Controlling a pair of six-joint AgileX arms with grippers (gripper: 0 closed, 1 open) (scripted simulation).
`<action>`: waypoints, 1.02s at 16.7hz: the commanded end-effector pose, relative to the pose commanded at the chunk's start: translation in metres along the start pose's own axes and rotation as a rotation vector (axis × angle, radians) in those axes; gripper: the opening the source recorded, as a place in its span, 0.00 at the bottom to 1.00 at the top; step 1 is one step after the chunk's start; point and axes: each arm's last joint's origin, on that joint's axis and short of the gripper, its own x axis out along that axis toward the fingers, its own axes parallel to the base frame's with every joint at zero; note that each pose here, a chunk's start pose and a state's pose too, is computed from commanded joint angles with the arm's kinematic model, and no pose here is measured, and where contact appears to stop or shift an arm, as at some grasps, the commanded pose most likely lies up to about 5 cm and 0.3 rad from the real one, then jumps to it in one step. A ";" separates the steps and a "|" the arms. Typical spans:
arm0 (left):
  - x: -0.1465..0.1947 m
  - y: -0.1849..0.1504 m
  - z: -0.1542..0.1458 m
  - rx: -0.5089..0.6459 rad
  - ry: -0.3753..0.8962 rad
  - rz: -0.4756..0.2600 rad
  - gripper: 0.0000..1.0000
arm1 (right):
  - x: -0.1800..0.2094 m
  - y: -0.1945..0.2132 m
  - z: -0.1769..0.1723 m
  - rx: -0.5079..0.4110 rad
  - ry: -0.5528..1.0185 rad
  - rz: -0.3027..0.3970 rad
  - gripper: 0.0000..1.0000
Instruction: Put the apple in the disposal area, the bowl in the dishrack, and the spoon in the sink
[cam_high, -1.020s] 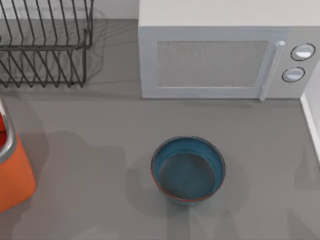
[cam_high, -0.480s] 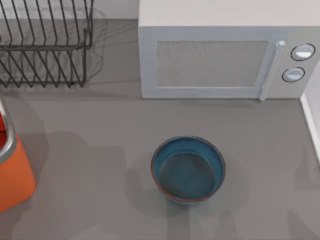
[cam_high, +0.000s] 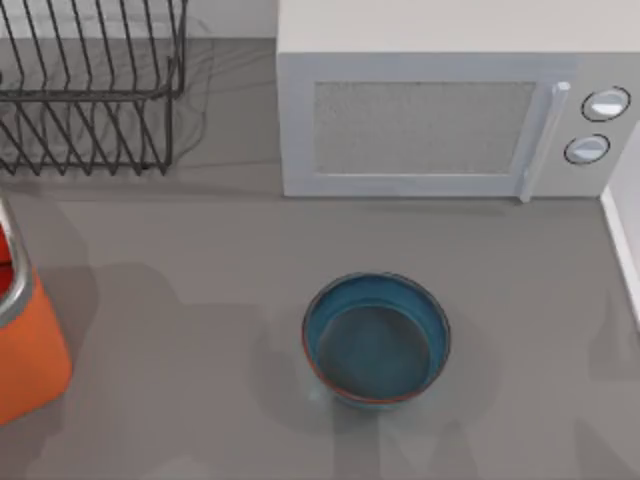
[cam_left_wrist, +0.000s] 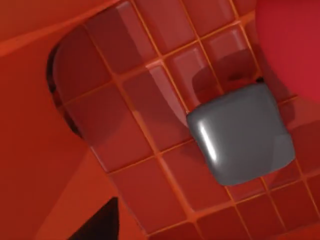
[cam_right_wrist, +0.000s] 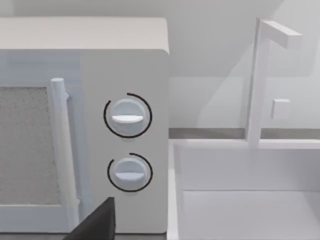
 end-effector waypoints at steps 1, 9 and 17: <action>-0.003 -0.005 0.002 -0.031 0.005 0.037 1.00 | 0.000 0.000 0.000 0.000 0.000 0.000 1.00; -0.024 -0.088 0.030 -0.576 -0.102 0.547 1.00 | 0.000 0.000 0.000 0.000 0.000 0.000 1.00; 0.014 -0.168 0.048 -1.140 -0.776 1.046 1.00 | 0.000 0.000 0.000 0.000 0.000 0.000 1.00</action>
